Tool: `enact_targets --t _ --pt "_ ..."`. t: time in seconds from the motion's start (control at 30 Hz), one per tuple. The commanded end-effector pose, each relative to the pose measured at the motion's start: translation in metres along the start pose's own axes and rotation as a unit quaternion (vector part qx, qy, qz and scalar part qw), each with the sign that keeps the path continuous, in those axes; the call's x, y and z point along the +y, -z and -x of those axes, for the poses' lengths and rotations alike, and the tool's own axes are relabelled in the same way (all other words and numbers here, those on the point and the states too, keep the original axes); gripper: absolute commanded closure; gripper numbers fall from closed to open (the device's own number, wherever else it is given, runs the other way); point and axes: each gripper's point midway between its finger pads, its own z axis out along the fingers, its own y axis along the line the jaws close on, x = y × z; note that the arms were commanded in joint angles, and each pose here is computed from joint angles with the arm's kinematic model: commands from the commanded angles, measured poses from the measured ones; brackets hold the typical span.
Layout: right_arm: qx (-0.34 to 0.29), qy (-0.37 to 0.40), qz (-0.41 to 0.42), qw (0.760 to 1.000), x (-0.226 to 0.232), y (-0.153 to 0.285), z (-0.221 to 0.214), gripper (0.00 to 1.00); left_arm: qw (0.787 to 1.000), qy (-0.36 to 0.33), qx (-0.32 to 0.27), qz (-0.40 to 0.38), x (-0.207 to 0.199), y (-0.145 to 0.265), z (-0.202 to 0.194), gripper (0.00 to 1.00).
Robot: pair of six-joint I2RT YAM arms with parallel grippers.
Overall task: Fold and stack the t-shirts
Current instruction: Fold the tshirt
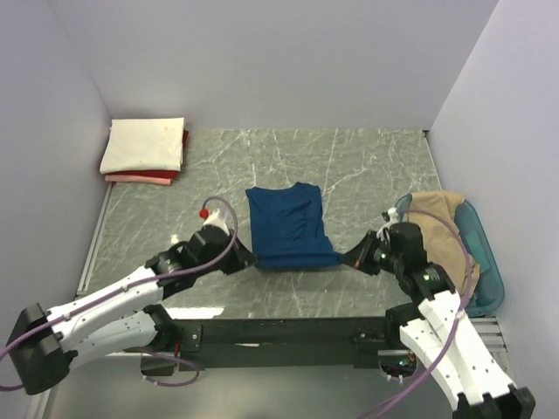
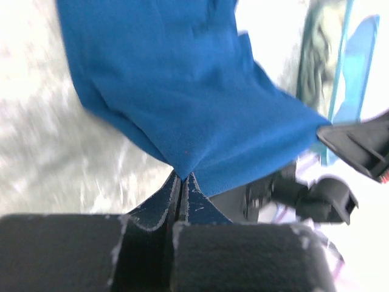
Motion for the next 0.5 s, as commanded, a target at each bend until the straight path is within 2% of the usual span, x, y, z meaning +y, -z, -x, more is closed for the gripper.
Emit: enact_targets --t 0.0,0.17,0.47 --pt "-0.055 0.034 -0.003 0.998 0.020 -0.003 0.043 1.00 1.000 -0.023 -0.014 0.006 -0.006 -0.009 0.032 1.00" --pt "-0.069 0.047 -0.008 0.996 0.045 -0.019 0.088 1.00 0.999 -0.035 -0.020 -0.001 -0.024 -0.020 0.073 1.00" --pt "-0.061 0.037 -0.023 0.997 0.066 -0.069 0.157 1.00 0.999 -0.013 -0.023 0.033 -0.008 -0.062 0.146 1.00"
